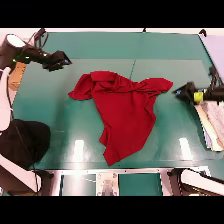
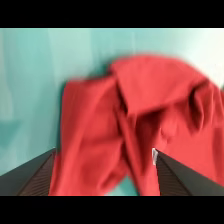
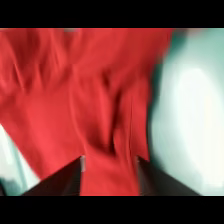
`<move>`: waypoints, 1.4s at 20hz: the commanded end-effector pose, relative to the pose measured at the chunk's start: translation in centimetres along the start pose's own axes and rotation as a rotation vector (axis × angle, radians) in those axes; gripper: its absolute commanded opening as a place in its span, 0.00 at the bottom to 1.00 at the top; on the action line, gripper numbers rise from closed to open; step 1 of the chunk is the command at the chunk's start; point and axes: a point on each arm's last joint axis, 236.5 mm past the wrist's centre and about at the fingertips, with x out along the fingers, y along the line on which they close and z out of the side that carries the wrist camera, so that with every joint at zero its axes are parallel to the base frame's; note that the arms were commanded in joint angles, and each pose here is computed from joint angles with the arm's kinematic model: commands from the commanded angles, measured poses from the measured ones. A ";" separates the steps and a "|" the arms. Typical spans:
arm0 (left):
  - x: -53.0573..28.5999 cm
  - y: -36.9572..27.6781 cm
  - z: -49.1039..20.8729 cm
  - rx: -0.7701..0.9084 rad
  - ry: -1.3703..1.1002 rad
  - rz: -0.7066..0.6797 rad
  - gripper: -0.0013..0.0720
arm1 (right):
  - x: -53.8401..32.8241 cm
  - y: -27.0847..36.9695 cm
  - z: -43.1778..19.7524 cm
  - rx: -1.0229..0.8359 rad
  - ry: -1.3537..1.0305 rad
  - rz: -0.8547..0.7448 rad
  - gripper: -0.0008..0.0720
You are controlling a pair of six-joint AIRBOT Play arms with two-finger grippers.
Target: Fold the shirts.
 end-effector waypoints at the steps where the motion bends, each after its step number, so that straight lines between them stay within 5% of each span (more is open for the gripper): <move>1: -2.0 1.8 -2.0 -0.062 0.088 -0.003 0.98 | 1.7 -1.9 -11.2 0.155 0.149 -0.022 0.60; 3: -2.0 1.7 -1.9 -0.060 0.087 -0.004 0.98 | 3.7 -3.2 -16.9 0.210 0.243 -0.039 0.64; 5: -2.0 1.7 -1.9 -0.043 0.084 -0.004 0.51 | 5.9 -4.5 -21.6 0.232 0.334 -0.070 0.66; 12: -2.0 1.7 -1.9 -0.040 0.084 -0.003 0.51 | 9.0 -1.8 -23.8 0.183 0.334 -0.022 0.64; 15: -2.0 1.8 -1.9 -0.040 0.085 -0.001 0.51 | 8.9 -1.3 -25.0 0.171 0.381 -0.010 0.43; 16: -2.0 1.8 -1.9 -0.040 0.085 -0.001 0.51 | 8.8 -1.2 -25.4 0.160 0.395 -0.008 0.23; 18: -2.0 1.8 -2.0 -0.040 0.089 -0.002 0.51 | 8.8 -1.0 -24.7 0.130 0.384 -0.009 0.04; 22: -2.1 2.9 -3.7 -0.035 0.160 0.046 0.52 | 4.7 -4.5 -14.8 0.059 0.182 -0.221 0.04; 24: -1.9 4.1 -5.3 -0.063 0.216 0.081 0.81 | 0.3 -6.6 -8.2 0.086 0.004 -0.327 0.04; 28: 1.8 5.1 -11.1 -0.157 0.362 0.061 0.86 | -5.0 -7.5 -2.4 0.137 -0.188 -0.342 0.04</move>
